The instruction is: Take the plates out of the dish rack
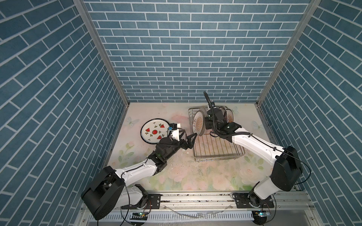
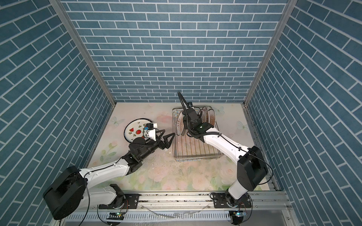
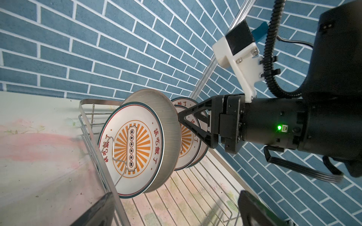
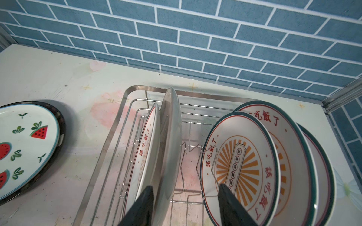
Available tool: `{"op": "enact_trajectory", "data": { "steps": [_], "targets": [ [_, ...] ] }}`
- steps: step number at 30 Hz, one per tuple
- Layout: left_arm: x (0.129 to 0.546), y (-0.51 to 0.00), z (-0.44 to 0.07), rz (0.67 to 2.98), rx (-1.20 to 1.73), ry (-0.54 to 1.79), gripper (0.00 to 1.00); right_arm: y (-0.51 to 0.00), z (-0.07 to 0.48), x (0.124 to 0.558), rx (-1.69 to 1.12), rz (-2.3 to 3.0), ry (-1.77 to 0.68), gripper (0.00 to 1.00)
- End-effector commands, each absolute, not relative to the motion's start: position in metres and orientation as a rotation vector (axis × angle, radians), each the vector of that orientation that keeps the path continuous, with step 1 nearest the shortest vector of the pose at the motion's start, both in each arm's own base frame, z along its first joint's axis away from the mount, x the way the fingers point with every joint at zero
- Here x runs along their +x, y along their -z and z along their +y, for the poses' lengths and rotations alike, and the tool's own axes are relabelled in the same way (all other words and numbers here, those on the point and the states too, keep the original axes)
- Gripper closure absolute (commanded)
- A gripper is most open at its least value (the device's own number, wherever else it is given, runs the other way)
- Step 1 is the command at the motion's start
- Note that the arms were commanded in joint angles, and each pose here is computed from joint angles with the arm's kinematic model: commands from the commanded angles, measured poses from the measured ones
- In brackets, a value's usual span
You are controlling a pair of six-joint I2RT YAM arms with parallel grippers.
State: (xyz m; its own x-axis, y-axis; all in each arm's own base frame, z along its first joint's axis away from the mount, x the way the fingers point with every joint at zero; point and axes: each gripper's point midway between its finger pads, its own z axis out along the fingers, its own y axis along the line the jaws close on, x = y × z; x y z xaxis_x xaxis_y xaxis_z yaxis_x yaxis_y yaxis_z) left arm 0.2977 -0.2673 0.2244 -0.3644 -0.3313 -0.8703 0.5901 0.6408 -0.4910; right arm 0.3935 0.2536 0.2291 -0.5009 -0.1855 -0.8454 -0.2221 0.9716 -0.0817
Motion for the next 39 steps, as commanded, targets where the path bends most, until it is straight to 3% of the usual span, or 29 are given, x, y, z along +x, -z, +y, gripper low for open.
{"op": "enact_trajectory", "data": {
  "steps": [1,12,39],
  "targets": [
    [0.298,-0.234,-0.269,1.642,0.225,0.976,0.00,-0.237,0.248,0.402,-0.199,2.103,0.001,0.47],
    [0.293,-0.227,-0.267,1.645,0.229,0.990,0.00,-0.221,0.256,0.420,-0.171,2.116,0.136,0.53],
    [0.282,-0.215,-0.266,1.658,0.229,1.041,0.00,-0.196,0.267,0.430,-0.132,2.128,0.200,0.72]
  ]
}}
